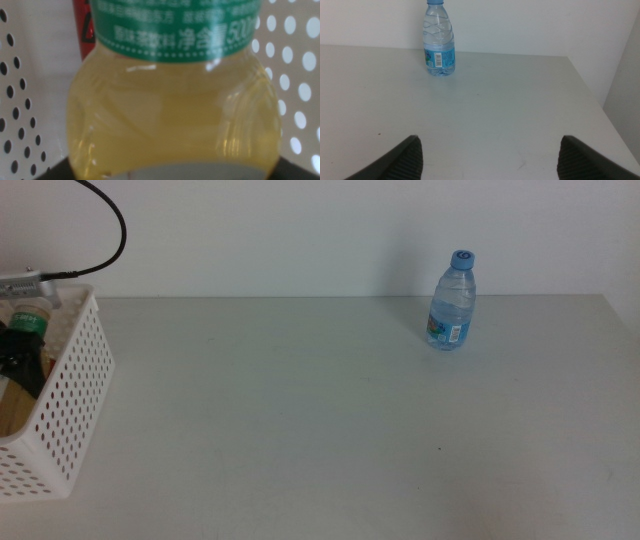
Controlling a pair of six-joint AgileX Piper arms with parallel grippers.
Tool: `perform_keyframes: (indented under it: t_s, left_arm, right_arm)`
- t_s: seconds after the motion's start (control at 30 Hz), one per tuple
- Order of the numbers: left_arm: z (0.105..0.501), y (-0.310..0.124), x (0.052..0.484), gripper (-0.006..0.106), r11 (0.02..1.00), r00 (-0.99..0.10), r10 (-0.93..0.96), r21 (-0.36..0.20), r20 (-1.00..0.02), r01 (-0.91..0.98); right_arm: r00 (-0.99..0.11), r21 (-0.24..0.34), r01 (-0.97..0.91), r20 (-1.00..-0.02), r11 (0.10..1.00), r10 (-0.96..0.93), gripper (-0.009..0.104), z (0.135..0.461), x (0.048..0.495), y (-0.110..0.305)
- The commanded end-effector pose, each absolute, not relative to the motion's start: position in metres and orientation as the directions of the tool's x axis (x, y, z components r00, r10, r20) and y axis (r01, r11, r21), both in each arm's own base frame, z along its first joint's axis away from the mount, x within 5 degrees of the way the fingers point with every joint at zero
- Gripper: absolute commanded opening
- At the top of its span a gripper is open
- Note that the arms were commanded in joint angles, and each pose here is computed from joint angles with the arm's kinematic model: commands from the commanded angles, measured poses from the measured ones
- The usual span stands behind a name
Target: Use arms to grab the bottles and put them into the dustbin to the left of the table.
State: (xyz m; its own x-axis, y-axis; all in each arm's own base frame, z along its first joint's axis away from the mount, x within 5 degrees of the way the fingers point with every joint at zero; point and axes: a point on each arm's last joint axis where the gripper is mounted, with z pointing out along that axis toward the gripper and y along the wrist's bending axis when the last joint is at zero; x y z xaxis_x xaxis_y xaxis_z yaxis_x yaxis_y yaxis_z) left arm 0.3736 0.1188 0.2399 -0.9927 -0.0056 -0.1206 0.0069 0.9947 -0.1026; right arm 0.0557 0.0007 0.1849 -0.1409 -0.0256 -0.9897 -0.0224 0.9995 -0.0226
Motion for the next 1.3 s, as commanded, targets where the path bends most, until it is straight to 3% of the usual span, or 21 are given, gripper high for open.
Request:
perform_keyframes:
  t_s: [0.0, 0.03, 0.27, 0.47, 0.67, 0.83, 1.0, 1.17, 1.27]
  left_arm:
    - [0.274, 0.113, 0.364, 0.090, 0.994, -0.987, 0.005, -0.107, -0.160, 0.022]
    - [0.274, 0.113, 0.364, 0.094, 0.994, -0.987, 0.001, -0.106, -0.158, 0.018]
    - [0.292, 0.101, 0.360, 0.094, 0.990, -0.981, -0.070, -0.132, -0.182, -0.046]
    - [0.347, 0.074, 0.342, 0.094, 0.994, -0.927, -0.027, -0.107, -0.374, 0.014]
    - [0.405, 0.018, 0.313, 0.094, 0.985, -0.809, 0.111, -0.045, -0.577, 0.167]
    - [0.435, -0.026, 0.268, 0.094, 0.968, -0.732, 0.133, -0.072, -0.668, 0.241]
    - [0.426, -0.064, 0.203, 0.094, 0.944, -0.566, 0.184, -0.016, -0.803, 0.328]
    - [0.403, -0.071, 0.141, 0.094, 0.892, -0.320, 0.138, -0.022, -0.937, 0.451]
    - [0.383, -0.064, 0.117, 0.094, 0.876, -0.252, 0.114, -0.022, -0.961, 0.481]
  right_arm:
    - [-0.039, -0.037, -0.024, -0.999, 0.999, -0.038, 0.094, 0.196, 0.055, 0.001]
    - [-0.039, -0.037, -0.024, -0.999, 0.999, -0.038, 0.094, 0.196, 0.055, 0.001]
    - [-0.039, -0.037, -0.024, -0.999, 0.999, -0.038, 0.094, 0.196, 0.055, 0.001]
    - [-0.039, -0.037, -0.024, -0.999, 0.999, -0.038, 0.094, 0.196, 0.055, 0.001]
    - [-0.039, -0.037, -0.024, -0.999, 0.999, -0.038, 0.094, 0.196, 0.055, 0.001]
    - [-0.039, -0.037, -0.024, -0.999, 0.999, -0.038, 0.094, 0.196, 0.055, 0.001]
    - [-0.039, -0.037, -0.024, -0.999, 0.999, -0.038, 0.094, 0.196, 0.055, 0.001]
    - [-0.039, -0.037, -0.024, -0.999, 0.999, -0.038, 0.094, 0.196, 0.055, 0.001]
    - [-0.039, -0.037, -0.024, -0.999, 0.999, -0.038, 0.094, 0.196, 0.055, 0.001]
